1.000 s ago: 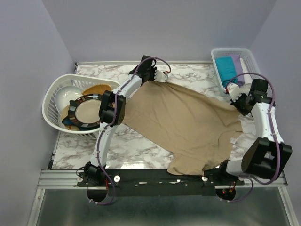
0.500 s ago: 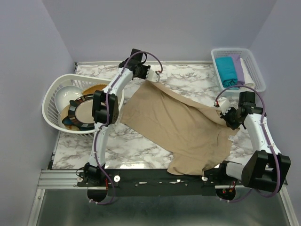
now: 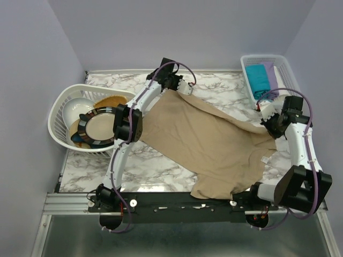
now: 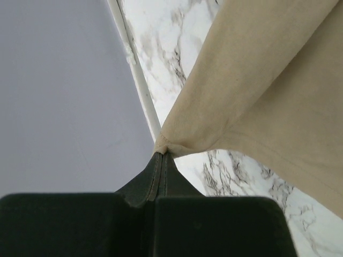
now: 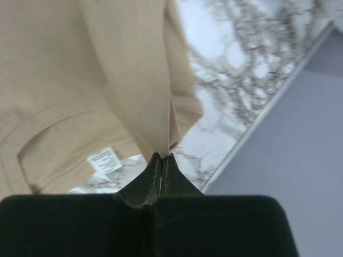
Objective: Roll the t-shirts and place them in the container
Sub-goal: Fold the T-shirt at the center of the board.
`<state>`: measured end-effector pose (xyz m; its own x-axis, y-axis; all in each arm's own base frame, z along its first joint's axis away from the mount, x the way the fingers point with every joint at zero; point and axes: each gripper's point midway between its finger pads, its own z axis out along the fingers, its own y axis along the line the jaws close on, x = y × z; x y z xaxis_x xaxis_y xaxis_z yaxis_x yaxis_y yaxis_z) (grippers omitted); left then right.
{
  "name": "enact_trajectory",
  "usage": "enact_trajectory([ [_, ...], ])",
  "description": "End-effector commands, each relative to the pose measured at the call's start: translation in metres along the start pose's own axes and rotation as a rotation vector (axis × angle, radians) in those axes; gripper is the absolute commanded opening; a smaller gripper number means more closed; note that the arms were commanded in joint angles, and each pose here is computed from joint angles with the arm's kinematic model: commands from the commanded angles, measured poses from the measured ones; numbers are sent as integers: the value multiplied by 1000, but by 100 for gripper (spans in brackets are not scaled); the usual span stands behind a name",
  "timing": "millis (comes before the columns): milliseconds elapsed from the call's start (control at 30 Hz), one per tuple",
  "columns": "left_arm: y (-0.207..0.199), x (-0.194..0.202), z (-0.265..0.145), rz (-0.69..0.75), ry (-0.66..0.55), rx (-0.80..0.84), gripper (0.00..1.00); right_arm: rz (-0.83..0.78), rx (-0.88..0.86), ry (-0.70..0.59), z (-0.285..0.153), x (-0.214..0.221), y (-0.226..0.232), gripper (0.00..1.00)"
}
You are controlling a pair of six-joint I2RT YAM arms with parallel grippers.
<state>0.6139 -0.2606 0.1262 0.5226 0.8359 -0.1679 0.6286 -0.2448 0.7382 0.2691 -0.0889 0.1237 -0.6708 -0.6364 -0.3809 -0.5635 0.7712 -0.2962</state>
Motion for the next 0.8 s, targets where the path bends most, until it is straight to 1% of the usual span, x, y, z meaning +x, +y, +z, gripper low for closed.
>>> enact_trajectory([
  [0,14,1,20,-86,21,-93,0,86,118,-23,-13,-18,-47,0],
  [167,20,7,20,-178,15,-124,0,91,143,-35,-18,-27,-62,1],
  [267,22,9,11,-219,14,-128,0,77,120,-26,-17,-26,-57,0],
  [333,17,12,7,-229,14,-110,0,66,112,-26,-19,-24,-53,0],
  [367,21,15,-2,-241,16,-118,0,63,102,-20,-18,-21,-48,1],
  [467,13,20,-13,-266,9,-79,0,40,83,-24,-20,-16,-37,1],
  [600,-8,25,-25,-285,19,17,0,13,16,-35,-21,-7,-9,0],
  [667,-9,24,-33,-293,17,32,0,9,-2,-55,-25,-7,1,1],
  [700,-17,23,-34,-298,17,61,0,10,-18,-51,-26,-4,7,0],
  [767,-20,21,-42,-296,14,79,0,6,-50,-51,-24,1,20,0],
])
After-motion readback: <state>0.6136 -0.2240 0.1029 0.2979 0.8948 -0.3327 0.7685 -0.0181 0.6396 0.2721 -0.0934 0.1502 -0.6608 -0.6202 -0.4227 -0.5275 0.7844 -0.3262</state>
